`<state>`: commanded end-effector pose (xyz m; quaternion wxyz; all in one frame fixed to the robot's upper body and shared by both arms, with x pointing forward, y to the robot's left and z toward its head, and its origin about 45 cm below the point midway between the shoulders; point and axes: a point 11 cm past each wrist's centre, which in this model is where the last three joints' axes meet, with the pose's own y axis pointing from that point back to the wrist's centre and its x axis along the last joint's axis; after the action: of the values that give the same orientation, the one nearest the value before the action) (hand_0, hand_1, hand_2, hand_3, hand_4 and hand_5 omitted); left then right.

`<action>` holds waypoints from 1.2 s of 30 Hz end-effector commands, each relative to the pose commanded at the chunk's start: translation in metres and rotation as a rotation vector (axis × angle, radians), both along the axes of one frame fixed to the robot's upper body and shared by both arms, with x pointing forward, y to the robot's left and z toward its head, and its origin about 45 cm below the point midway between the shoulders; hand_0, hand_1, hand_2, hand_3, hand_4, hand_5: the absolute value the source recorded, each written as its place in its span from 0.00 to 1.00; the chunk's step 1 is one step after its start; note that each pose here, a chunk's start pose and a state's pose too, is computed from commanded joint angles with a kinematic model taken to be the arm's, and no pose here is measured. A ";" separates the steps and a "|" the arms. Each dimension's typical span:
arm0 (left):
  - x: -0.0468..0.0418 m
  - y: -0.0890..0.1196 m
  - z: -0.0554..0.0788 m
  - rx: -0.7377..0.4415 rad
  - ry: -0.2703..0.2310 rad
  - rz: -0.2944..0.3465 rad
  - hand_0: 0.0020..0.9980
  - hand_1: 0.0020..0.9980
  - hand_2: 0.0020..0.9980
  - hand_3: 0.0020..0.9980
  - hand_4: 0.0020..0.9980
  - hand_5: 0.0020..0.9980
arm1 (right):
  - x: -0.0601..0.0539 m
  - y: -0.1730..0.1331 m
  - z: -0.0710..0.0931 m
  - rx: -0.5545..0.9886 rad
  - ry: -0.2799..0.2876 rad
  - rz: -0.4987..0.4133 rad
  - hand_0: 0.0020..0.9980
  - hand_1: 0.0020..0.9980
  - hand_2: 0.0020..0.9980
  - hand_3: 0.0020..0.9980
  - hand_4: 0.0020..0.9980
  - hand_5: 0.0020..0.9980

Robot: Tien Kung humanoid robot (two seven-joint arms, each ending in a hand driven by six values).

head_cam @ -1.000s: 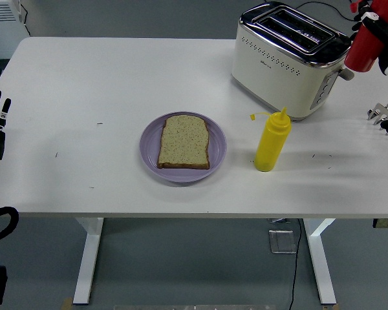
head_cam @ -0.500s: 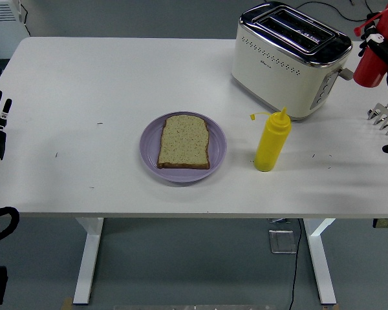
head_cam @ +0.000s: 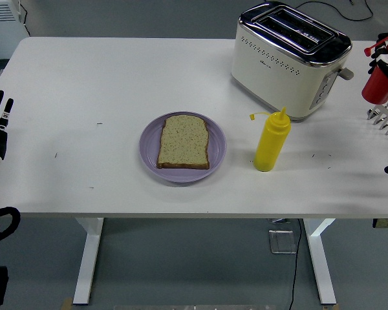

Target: Pick up the cup,pour liquid into bread,place the cup on the desk

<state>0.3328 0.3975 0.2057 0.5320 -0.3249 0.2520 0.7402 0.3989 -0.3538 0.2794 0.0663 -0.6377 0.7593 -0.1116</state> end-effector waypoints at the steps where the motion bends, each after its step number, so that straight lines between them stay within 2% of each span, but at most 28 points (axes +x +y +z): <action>1: 0.0000 0.000 0.000 0.000 0.000 0.000 0.80 0.76 0.76 0.71 0.51 0.99 | -0.002 -0.001 -0.002 -0.015 -0.015 -0.008 0.12 0.10 0.25 0.34 0.31 0.29; 9: -0.0002 -0.001 -0.002 0.000 0.004 -0.004 0.79 0.76 0.76 0.71 0.51 0.99 | -0.020 -0.003 -0.029 -0.060 -0.107 -0.093 0.14 0.11 0.25 0.35 0.31 0.30; 10: -0.0001 -0.002 -0.002 0.001 0.005 -0.006 0.79 0.76 0.76 0.71 0.51 0.99 | -0.023 -0.003 -0.035 -0.062 -0.109 -0.103 0.18 0.17 0.27 0.35 0.31 0.31; 11: 0.0000 -0.002 -0.002 0.001 0.006 -0.006 0.79 0.76 0.76 0.71 0.51 0.99 | -0.024 -0.002 -0.037 -0.065 -0.118 -0.106 0.18 0.17 0.27 0.35 0.31 0.31; 13: 0.0000 -0.002 -0.002 0.000 0.007 -0.008 0.79 0.76 0.76 0.71 0.51 0.99 | -0.030 0.000 -0.050 -0.062 -0.119 -0.124 0.18 0.17 0.27 0.35 0.31 0.31; 17: -0.0004 -0.003 -0.003 0.001 0.009 -0.009 0.80 0.76 0.76 0.71 0.51 0.99 | -0.035 0.002 -0.074 -0.049 -0.048 -0.152 0.20 0.18 0.28 0.35 0.31 0.31; 19: -0.0004 -0.003 -0.003 0.001 0.009 -0.009 0.80 0.76 0.76 0.71 0.51 0.99 | -0.035 0.003 -0.077 -0.048 -0.040 -0.154 0.20 0.18 0.28 0.35 0.31 0.31; 26: -0.0004 -0.002 -0.003 0.000 0.008 -0.007 0.80 0.76 0.76 0.71 0.51 0.99 | -0.038 0.007 -0.101 -0.067 0.034 -0.161 0.24 0.20 0.29 0.36 0.31 0.31; 36: 0.0005 -0.002 -0.001 0.000 0.004 -0.006 0.80 0.76 0.76 0.71 0.51 0.99 | -0.033 0.022 -0.107 -0.060 0.054 -0.129 0.25 0.21 0.29 0.36 0.31 0.33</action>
<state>0.3333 0.3956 0.2043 0.5338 -0.3226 0.2538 0.7393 0.3657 -0.3317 0.1722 0.0195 -0.5920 0.7965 -0.1210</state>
